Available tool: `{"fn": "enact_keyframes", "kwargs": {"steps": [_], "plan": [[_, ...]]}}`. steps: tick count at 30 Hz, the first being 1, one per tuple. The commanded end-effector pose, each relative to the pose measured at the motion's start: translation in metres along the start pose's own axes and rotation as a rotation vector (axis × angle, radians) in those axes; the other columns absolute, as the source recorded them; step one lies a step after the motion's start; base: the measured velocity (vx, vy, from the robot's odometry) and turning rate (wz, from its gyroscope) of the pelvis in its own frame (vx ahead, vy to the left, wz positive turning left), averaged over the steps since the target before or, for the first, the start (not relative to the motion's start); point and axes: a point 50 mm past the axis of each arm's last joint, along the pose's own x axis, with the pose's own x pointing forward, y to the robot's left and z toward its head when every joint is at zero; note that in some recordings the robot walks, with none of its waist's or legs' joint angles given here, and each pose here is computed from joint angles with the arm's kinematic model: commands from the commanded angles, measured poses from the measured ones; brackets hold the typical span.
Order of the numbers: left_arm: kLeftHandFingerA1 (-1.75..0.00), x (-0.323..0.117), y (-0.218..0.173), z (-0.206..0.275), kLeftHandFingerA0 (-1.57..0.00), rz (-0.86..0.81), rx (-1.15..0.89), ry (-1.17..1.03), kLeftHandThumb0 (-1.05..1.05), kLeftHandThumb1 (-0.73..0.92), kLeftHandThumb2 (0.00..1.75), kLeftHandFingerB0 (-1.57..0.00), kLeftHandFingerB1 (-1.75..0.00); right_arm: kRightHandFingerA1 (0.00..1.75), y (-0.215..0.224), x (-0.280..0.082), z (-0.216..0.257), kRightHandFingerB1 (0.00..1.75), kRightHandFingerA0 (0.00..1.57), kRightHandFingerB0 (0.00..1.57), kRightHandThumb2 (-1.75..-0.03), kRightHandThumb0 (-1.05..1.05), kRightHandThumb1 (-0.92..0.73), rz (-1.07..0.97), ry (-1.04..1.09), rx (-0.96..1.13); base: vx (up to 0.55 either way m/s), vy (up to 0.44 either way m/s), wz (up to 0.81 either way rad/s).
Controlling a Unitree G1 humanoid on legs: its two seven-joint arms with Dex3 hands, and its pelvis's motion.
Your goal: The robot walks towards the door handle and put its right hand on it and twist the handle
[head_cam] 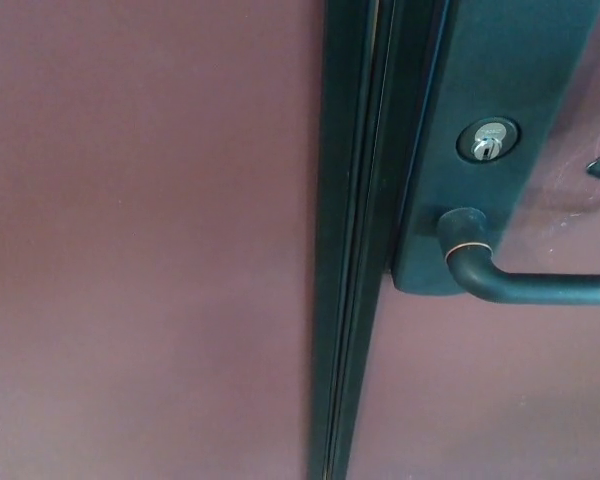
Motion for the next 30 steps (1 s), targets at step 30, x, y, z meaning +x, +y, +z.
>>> {"fn": "enact_keyframes", "kwargs": {"steps": [30], "plan": [[-0.47,0.0,0.008,0.004,-0.65,-0.005,0.021,-0.01,-0.27,0.56,0.57,-0.52,-0.41,0.54,0.029,0.047,-0.01,0.44,0.41,0.25,-0.8,-0.52,-0.42,0.307,0.2,-0.044,0.0,0.0,0.0]]}}
